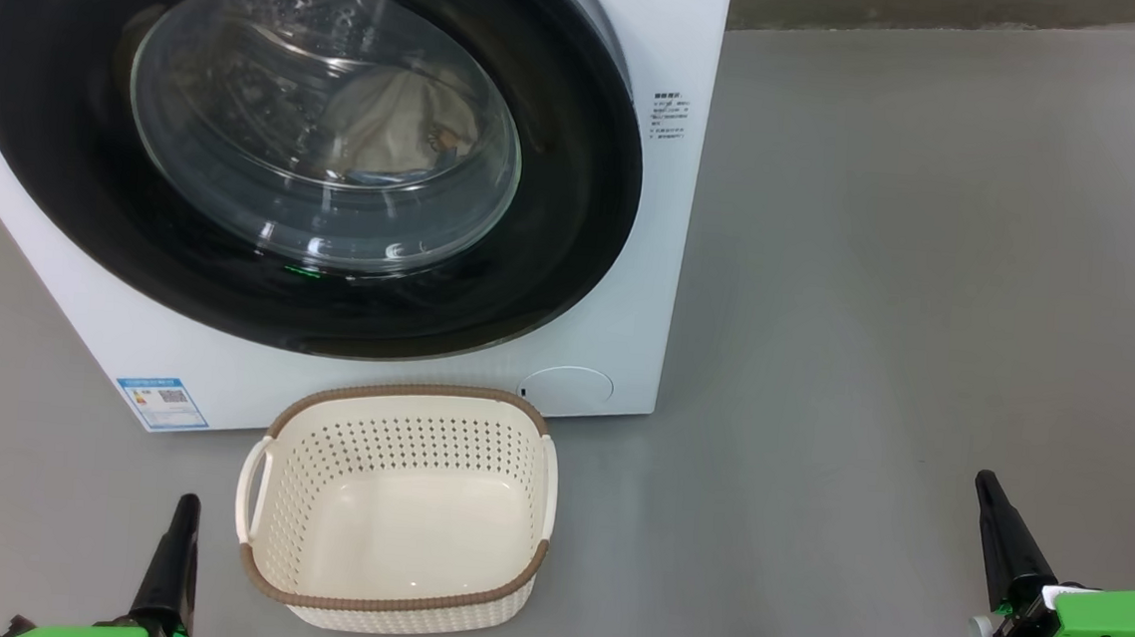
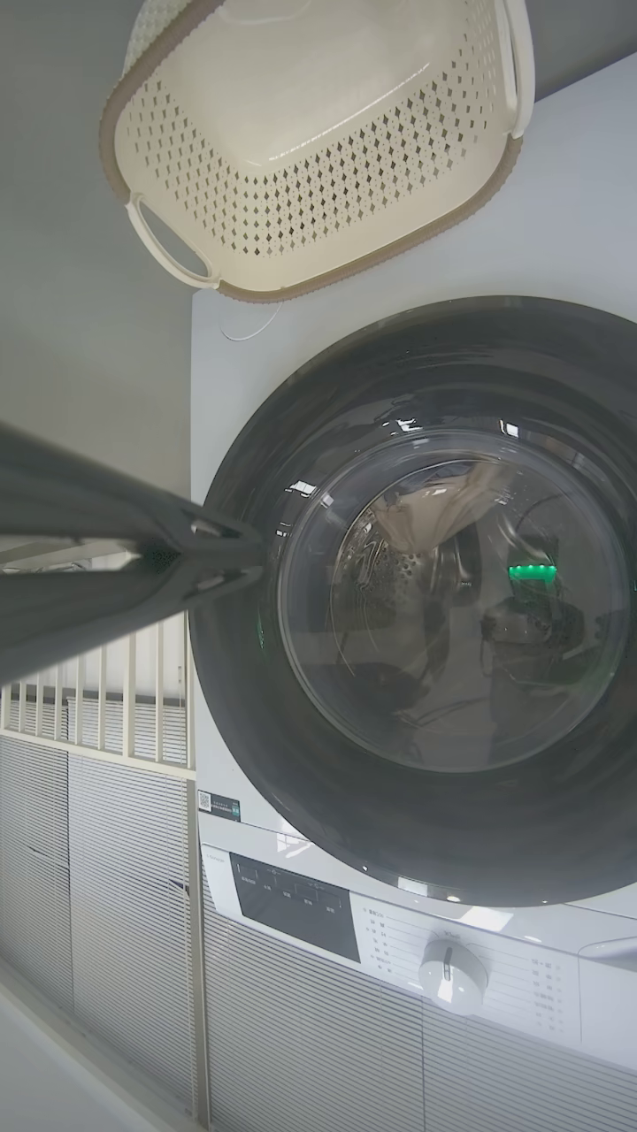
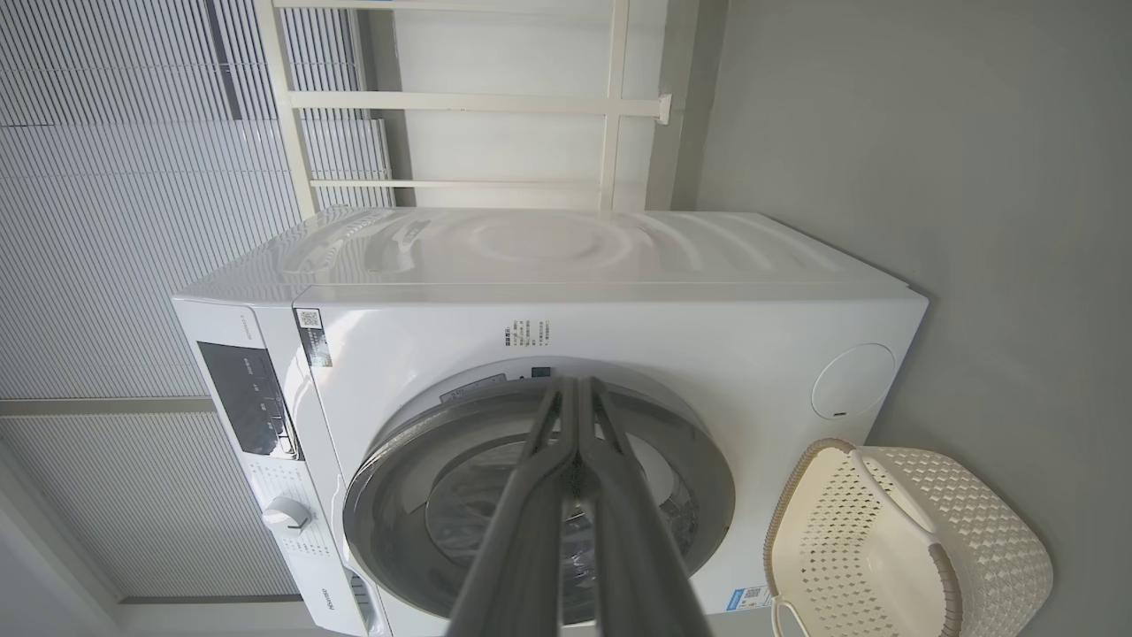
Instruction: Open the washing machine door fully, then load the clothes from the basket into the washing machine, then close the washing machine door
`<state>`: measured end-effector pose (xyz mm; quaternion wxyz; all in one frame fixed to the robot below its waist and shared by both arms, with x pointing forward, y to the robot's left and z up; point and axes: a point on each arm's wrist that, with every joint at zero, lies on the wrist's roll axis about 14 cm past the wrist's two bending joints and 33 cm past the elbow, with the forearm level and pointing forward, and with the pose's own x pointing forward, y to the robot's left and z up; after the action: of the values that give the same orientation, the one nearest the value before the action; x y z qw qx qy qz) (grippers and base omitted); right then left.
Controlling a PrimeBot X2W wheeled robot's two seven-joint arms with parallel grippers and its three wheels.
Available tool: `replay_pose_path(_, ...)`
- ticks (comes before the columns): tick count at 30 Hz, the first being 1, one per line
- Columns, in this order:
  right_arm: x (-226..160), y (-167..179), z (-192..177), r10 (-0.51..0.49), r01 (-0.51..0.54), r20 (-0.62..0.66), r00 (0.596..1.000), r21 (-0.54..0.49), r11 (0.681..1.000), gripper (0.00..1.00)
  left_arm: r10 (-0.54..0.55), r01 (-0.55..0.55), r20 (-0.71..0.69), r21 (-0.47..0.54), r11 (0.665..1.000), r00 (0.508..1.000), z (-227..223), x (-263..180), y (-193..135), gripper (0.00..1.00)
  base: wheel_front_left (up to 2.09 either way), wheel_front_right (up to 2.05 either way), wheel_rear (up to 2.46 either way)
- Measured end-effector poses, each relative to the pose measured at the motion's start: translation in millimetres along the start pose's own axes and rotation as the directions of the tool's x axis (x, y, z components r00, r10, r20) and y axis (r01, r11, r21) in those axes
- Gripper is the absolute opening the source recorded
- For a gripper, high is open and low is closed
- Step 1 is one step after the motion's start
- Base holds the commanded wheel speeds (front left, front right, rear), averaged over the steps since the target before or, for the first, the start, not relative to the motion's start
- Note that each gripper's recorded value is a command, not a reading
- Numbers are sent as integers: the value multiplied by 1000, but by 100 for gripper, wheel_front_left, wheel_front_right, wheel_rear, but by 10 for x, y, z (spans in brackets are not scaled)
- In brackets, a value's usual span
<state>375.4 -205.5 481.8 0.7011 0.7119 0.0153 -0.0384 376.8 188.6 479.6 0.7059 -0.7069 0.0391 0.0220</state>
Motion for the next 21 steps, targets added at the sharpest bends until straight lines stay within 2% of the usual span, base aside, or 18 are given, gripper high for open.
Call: replay_pose_path(21, 0, 0, 0, 0, 0, 0, 1000, 0, 1000, 0, -1, 1, 0, 0, 1000, 1000, -1, 2, -3, 0, 0, 0, 0)
